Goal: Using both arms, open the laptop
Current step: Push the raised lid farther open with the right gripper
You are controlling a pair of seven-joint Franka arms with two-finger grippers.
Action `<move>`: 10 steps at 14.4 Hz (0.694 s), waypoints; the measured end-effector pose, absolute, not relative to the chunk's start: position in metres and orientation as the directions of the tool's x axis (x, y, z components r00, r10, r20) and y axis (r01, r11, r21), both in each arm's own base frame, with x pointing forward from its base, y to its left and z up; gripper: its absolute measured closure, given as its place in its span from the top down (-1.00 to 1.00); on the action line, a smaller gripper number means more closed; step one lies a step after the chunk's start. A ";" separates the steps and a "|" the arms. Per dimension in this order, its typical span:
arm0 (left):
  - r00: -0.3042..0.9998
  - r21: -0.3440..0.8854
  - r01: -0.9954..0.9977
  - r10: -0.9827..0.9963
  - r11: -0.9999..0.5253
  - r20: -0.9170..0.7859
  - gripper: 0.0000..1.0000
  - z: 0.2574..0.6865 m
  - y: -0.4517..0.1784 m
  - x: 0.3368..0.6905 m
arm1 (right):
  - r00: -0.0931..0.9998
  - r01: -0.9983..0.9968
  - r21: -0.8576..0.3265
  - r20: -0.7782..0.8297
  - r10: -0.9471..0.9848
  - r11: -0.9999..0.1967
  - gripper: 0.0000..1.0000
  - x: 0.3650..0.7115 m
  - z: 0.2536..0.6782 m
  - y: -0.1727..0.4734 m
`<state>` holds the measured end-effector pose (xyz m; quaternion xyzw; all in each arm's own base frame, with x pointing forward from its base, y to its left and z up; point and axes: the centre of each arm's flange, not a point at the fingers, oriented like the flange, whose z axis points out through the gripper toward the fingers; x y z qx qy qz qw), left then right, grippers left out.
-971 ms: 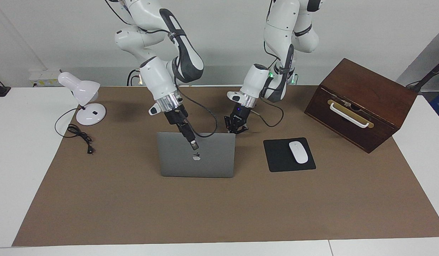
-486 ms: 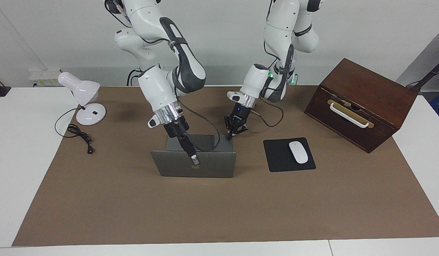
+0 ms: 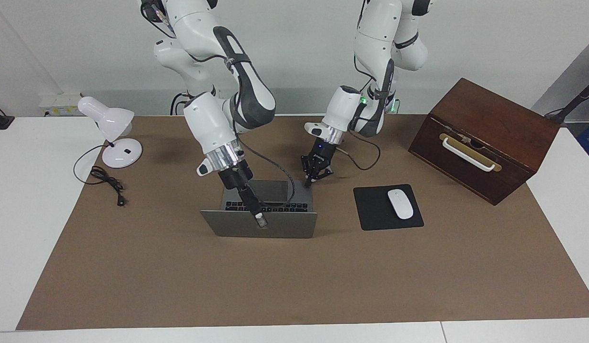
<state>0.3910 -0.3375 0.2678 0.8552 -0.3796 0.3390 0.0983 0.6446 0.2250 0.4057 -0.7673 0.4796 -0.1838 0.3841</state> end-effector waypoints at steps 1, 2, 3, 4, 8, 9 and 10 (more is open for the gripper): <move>0.482 -0.089 -0.716 -0.583 -0.692 0.654 -0.98 0.268 -0.338 0.391 | 0.480 -0.587 -0.768 -0.076 -0.874 -0.255 1.00 0.649 0.403 0.226; 0.482 -0.089 -0.716 -0.583 -0.692 0.654 -0.98 0.268 -0.338 0.391 | 0.484 -0.583 -0.769 -0.070 -0.872 -0.262 1.00 0.653 0.400 0.227; 0.482 -0.089 -0.716 -0.583 -0.692 0.654 -0.98 0.268 -0.338 0.391 | 0.485 -0.579 -0.772 -0.067 -0.872 -0.263 1.00 0.657 0.399 0.227; 0.482 -0.089 -0.716 -0.583 -0.692 0.654 -0.98 0.268 -0.338 0.391 | 0.485 -0.577 -0.774 -0.067 -0.872 -0.261 1.00 0.661 0.399 0.229; 0.499 -0.080 -0.700 -0.566 -0.710 0.656 -0.98 0.268 -0.336 0.393 | 0.498 -0.584 -0.768 -0.082 -0.863 -0.264 1.00 0.661 0.395 0.236; 0.513 -0.072 -0.686 -0.552 -0.724 0.658 -0.98 0.268 -0.335 0.395 | 0.496 -0.595 -0.763 -0.101 -0.862 -0.253 1.00 0.660 0.396 0.239; 0.526 -0.064 -0.672 -0.537 -0.737 0.660 -0.98 0.268 -0.334 0.397 | 0.488 -0.614 -0.755 -0.136 -0.862 -0.228 1.00 0.657 0.398 0.244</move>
